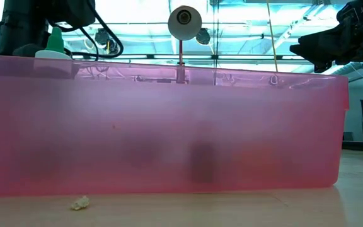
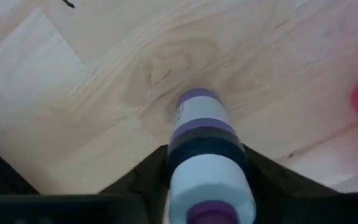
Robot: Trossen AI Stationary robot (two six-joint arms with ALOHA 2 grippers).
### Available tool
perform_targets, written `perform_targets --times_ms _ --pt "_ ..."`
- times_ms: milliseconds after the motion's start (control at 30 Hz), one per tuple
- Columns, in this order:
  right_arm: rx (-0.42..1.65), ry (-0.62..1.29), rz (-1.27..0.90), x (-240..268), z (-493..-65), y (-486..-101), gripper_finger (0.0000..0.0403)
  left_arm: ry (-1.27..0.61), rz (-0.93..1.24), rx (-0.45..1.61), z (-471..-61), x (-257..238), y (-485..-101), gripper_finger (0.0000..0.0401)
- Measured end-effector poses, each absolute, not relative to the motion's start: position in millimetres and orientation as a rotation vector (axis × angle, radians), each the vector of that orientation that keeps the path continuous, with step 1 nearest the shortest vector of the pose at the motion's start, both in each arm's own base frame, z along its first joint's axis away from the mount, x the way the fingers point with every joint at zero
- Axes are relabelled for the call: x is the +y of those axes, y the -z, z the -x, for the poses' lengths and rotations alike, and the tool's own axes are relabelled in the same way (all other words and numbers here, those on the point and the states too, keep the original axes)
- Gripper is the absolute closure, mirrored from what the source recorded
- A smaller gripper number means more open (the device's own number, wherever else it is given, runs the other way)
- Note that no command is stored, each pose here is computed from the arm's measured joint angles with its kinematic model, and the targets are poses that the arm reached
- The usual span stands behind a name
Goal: Pick & Place food coloring
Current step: Put the big violet food coloring bottle into the pink container
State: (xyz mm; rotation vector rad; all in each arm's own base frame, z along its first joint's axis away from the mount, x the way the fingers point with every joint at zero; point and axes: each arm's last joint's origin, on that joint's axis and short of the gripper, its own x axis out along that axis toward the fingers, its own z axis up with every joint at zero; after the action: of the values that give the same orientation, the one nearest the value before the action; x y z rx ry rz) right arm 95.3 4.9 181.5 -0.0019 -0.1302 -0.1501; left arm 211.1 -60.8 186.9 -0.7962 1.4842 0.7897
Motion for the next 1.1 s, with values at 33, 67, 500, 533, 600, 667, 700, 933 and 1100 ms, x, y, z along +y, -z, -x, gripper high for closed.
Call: perform_targets --times_ms 33,67,500,533,600,667,700,933,1100 --pt "-0.13 0.15 0.002 4.9 -95.3 -181.5 0.0248 -0.785 0.792 1.486 -211.1 -60.8 -187.0 0.0254" --pt "-0.13 0.151 0.002 4.9 -95.3 -181.6 0.0248 -0.779 0.787 1.487 -211.3 -60.8 -187.5 0.0263" --pt "-0.13 0.15 0.002 4.9 -95.3 -181.5 0.0248 -0.44 0.703 1.119 -260.6 -79.6 -301.2 0.0261" --pt "-0.13 0.15 0.002 4.9 -95.3 -181.6 0.0248 -0.416 0.686 1.058 -263.3 -82.1 -316.3 0.0261" --pt "-0.13 0.15 0.002 4.9 -95.3 -181.5 0.0248 -0.377 0.645 0.964 -268.9 -87.7 -342.1 0.0261" --pt "-0.13 0.15 0.002 4.9 -95.3 -181.5 0.0248 -0.33 0.605 0.9 -274.8 -95.6 -361.3 0.0261" --pt "-0.13 0.15 0.002 4.9 -95.3 -181.5 0.0248 -0.313 0.591 0.882 -280.5 -99.9 -366.8 0.0261" --pt "-0.131 0.15 0.002 4.9 -95.3 -181.7 0.0248 -0.15 0.466 1.032 -349.8 -139.6 -336.0 0.0261" --pt "-0.131 0.15 0.002 4.9 -95.3 -181.6 0.0248 -0.131 0.397 1.284 -387.6 -160.1 -286.1 0.0262"
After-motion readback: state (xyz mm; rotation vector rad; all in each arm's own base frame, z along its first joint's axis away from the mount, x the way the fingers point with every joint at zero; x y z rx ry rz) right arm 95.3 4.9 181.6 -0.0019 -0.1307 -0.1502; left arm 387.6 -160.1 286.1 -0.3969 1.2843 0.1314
